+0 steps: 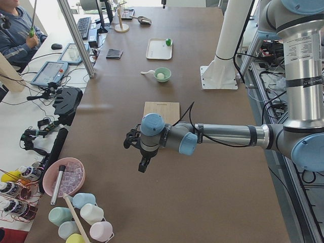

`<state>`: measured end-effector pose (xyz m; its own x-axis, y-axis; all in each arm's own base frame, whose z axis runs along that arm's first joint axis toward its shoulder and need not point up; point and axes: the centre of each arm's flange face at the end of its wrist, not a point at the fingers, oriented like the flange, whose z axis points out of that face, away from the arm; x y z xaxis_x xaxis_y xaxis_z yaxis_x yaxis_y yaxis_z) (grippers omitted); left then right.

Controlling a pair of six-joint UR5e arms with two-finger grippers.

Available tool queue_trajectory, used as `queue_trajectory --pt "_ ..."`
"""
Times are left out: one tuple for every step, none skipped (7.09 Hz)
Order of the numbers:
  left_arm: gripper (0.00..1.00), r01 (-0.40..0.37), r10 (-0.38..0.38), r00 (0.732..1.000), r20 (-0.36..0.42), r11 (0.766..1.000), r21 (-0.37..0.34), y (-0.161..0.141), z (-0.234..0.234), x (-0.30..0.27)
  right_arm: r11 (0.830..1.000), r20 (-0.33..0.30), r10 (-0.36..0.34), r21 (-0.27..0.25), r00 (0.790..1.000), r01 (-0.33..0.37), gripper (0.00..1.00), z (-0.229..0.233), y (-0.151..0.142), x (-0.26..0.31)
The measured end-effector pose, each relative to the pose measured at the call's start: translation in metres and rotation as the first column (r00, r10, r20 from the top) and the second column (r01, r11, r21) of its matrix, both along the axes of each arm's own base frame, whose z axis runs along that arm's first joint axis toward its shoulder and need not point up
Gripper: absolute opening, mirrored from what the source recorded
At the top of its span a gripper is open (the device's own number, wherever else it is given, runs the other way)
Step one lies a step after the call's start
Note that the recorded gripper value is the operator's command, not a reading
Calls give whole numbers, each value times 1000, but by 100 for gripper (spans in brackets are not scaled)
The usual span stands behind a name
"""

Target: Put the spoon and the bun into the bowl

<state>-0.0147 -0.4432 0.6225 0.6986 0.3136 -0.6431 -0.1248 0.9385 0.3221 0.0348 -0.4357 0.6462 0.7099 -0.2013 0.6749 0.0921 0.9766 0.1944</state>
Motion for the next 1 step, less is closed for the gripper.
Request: queue_trajectory --pt "98 0 0 1000 0 1000 0 0 0 0 1000 -2 -1 -1 1000 1 100 2 2 1"
